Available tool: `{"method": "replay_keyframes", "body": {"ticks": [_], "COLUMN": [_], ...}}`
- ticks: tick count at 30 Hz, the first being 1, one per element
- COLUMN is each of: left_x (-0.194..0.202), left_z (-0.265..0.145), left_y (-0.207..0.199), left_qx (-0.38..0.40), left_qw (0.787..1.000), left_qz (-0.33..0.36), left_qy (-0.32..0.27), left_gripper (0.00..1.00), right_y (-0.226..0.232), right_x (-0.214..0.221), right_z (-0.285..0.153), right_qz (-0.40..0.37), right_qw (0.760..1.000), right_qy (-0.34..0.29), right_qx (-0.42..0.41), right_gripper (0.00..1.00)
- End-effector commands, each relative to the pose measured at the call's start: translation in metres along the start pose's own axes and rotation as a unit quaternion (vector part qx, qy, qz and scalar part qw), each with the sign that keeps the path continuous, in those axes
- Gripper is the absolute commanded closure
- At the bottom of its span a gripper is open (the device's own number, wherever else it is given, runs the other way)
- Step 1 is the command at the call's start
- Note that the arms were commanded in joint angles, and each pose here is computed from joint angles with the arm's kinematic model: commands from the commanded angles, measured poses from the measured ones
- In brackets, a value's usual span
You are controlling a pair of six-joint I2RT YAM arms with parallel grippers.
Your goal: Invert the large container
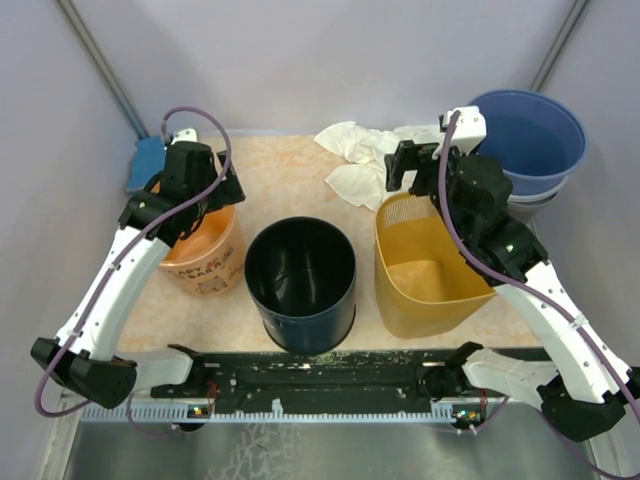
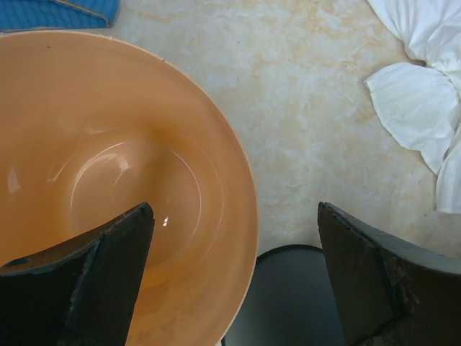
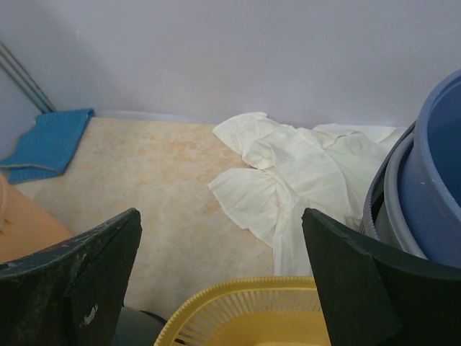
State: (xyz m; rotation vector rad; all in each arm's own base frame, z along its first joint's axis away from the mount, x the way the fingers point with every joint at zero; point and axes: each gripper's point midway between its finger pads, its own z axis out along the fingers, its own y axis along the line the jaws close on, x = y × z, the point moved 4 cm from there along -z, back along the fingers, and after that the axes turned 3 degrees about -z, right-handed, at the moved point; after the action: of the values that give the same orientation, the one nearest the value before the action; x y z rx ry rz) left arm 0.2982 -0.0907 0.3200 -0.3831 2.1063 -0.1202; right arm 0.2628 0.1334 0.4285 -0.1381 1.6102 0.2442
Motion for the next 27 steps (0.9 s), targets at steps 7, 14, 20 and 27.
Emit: {"method": "replay_keyframes", "body": {"ticks": [7,14,20,27], "left_x": [0.019,0.026,0.012,-0.052], "left_z": [0.046,0.06,0.057,0.014], "left_y": [-0.015,-0.025,-0.05,-0.114], "left_qx": [0.002,0.016,0.085,0.274], "left_qw": [0.999,0.999,0.995,0.962], "left_qz": [-0.002,-0.006,-0.002,-0.015], "left_qy": [0.039,0.052,0.051,-0.011], "left_gripper": [0.17,0.49,0.91,1.0], "right_y": [0.005,-0.001,-0.003,-0.004], "right_x": [-0.011,-0.011,-0.009,-0.009], "right_z": [-0.01,-0.015,-0.015,-0.014], "right_qz": [0.023,0.018,0.014,0.011], "right_qw": [0.999,1.0,1.0,1.0], "right_qy": [-0.018,-0.024,-0.022,-0.024], "right_qx": [-0.024,-0.01,-0.005,-0.001], "right_gripper": [0.07,0.07,0.07,0.07]}}
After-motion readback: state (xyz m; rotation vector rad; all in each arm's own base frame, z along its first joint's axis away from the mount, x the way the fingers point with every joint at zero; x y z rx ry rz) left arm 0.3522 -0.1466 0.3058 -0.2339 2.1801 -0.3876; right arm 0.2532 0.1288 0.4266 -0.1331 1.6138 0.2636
